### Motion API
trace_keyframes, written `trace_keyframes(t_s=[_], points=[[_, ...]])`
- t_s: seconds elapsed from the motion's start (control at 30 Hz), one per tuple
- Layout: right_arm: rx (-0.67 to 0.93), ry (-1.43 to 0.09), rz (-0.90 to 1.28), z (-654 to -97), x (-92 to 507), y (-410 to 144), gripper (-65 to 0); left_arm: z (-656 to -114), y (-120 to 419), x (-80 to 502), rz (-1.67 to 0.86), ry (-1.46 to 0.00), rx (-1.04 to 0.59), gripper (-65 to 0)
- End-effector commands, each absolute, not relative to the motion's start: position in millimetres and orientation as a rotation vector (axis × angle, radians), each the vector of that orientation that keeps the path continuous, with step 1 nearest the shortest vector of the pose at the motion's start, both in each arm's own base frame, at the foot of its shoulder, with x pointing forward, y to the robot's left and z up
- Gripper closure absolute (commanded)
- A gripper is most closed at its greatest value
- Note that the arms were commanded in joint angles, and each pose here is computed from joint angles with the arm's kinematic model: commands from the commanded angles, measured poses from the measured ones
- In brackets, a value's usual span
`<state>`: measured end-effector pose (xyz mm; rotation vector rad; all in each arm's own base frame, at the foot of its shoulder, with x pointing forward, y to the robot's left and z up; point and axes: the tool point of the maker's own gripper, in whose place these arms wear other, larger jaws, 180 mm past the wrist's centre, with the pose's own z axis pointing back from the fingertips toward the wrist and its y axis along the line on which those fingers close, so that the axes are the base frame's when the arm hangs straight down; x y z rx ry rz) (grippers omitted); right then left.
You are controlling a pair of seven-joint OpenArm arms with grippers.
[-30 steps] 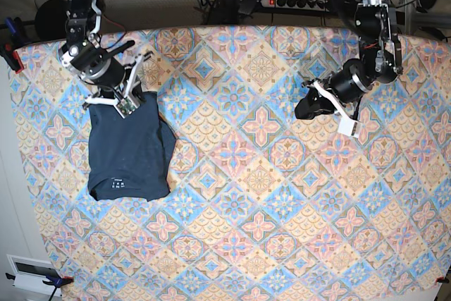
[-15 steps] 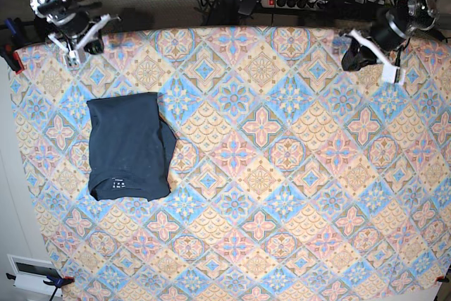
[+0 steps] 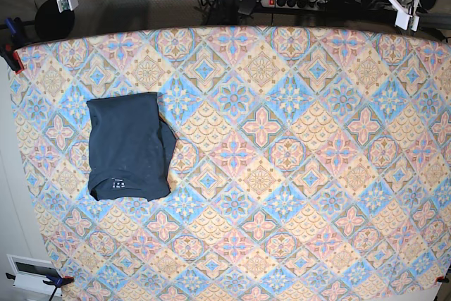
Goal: Layout the t-shirt on the table in an organized manner, then fold the t-shirt properly
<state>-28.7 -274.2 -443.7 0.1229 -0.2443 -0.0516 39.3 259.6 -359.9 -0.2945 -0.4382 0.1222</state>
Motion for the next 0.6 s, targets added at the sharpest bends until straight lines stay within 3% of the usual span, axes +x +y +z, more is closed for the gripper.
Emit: trace_keyframes(t_s=[0.0,0.23,0.33,0.47,0.57], points=[[0.119,-0.183,-0.075,-448.9,-51.1,-280.4,-4.5,-371.1,265.8,21.4,0.143,-0.377,-0.281,0.0],[0.091,0.138,-0.142,-488.5,-157.4,-287.9,-4.5,-462.5,283.7,-32.6,0.216,-0.174,-0.205,0.0],[0.081,0.050,-0.127,-510.4,-119.3,-290.1,-4.5,-498.3,273.5,-46.6,0.244,-0.128,-0.224,0.0],[0.114,0.113,-0.166,-538.8,-138.9,-278.0,-4.5,-539.1,248.2,-50.3,0.243,-0.134,-0.263,0.0],[0.166,0.067,-0.225,-563.2,-117.1,-264.4,-4.5,-570.0,228.8,-53.5,0.213,-0.134,-0.281,0.0]])
